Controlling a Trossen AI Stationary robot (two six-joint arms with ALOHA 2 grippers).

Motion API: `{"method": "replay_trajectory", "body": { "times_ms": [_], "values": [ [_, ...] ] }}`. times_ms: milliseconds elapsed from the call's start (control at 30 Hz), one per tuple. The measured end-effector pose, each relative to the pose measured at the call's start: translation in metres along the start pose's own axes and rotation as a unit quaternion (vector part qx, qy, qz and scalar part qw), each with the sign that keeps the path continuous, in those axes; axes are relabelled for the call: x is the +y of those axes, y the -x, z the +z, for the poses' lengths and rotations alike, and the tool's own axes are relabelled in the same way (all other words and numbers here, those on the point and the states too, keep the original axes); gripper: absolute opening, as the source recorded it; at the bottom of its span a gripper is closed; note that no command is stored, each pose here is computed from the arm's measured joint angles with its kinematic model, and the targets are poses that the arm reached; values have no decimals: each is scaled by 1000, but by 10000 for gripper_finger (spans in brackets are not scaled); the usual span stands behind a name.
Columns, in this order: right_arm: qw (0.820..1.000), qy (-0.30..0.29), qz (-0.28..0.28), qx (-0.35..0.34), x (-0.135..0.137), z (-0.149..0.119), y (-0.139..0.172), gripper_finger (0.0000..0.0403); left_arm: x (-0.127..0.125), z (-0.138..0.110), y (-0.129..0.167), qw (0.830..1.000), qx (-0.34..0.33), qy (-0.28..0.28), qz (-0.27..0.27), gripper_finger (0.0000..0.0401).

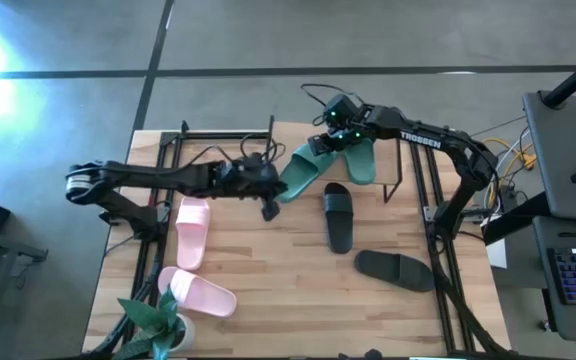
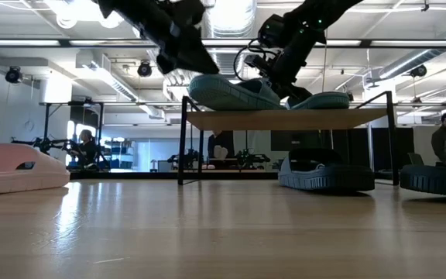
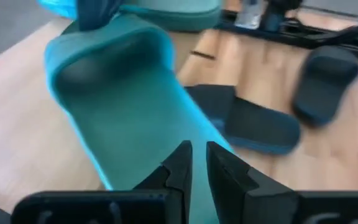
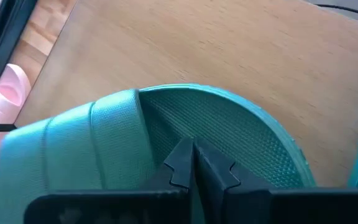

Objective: Pick and place slides into the shelf
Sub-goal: Put the green slides on the shelf

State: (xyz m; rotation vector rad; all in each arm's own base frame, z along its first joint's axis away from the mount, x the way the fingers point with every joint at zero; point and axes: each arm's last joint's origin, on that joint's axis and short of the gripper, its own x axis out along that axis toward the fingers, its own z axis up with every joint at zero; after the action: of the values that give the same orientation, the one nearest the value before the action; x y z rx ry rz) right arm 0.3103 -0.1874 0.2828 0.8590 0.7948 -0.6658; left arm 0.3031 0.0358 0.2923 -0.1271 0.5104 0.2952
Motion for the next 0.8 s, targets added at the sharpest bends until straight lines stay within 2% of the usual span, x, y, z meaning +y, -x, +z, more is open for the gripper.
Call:
{"method": "replay_trajectory", "body": {
  "times_ms": [133,233,333,467,600,800],
  "values": [
    [1000,0,-1,1,-1,-1,-1,9,-16,-11,17,997,54,-53,-22,33],
    [1000,0,0,1,-1,-1,-1,9,-19,-25,21,992,100,-77,-3,33],
    [1000,0,0,1,-1,-1,-1,9,-19,-29,17,991,98,-88,4,33],
    [1000,0,-2,1,-1,-1,0,9,-20,-27,3,992,69,-98,45,33],
    [1000,0,-7,-4,-1,-1,2,8,-21,-14,-11,992,16,-118,44,33],
    [1000,8,15,-24,4,-3,25,8,-26,-12,-40,993,22,-118,13,33]
  ]
}}
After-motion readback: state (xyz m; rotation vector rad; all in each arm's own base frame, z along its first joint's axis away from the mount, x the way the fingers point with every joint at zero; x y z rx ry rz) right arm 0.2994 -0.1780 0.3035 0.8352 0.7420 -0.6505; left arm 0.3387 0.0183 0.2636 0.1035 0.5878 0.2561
